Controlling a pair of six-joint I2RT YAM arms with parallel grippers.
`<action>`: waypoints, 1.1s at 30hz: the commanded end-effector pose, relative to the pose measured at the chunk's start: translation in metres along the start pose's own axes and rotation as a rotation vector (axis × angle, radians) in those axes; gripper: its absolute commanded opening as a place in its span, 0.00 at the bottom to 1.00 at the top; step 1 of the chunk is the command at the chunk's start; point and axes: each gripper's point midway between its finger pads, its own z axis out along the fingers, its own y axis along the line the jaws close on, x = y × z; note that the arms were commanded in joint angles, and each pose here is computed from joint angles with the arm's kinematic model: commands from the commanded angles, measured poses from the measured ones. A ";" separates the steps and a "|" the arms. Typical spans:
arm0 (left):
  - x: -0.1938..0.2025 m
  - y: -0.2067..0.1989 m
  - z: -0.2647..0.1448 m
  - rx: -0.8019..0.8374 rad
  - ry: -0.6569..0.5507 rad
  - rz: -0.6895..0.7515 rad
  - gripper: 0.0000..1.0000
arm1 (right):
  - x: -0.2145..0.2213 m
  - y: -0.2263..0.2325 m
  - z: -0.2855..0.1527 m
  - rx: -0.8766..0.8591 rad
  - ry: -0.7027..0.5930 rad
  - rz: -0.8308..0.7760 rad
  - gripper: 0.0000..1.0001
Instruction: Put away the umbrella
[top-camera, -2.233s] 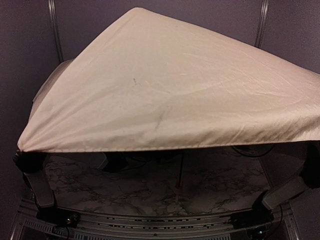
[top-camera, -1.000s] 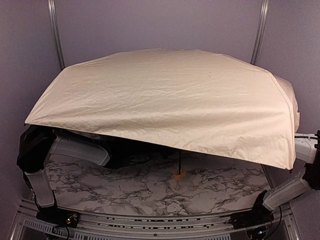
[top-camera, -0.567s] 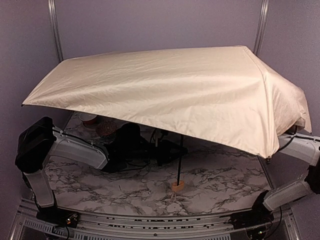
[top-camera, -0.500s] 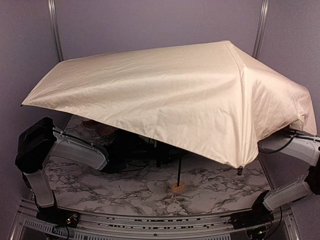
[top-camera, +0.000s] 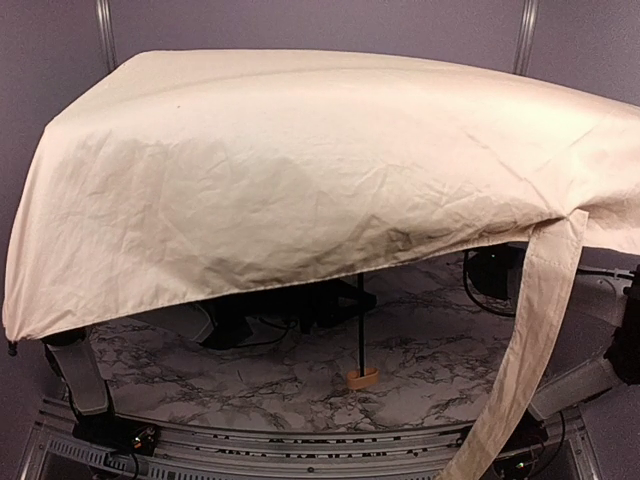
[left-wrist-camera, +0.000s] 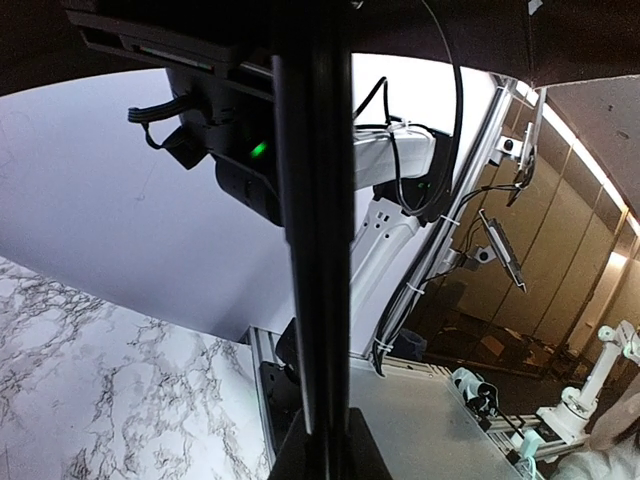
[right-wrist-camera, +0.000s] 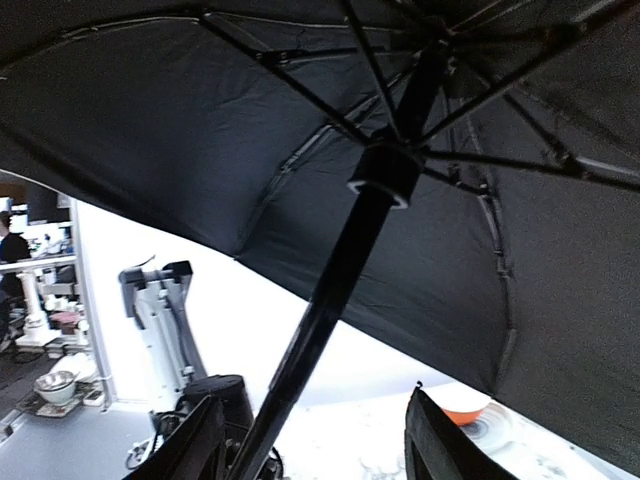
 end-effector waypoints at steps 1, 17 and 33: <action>-0.023 -0.020 0.007 0.091 -0.062 0.078 0.00 | -0.006 0.015 0.004 -0.112 -0.006 0.007 0.58; -0.009 -0.003 0.014 0.052 -0.014 0.062 0.00 | -0.040 0.004 0.027 -0.166 -0.125 0.050 0.71; -0.002 0.028 0.011 -0.124 0.023 0.039 0.27 | -0.037 -0.013 0.034 -0.005 -0.114 0.068 0.00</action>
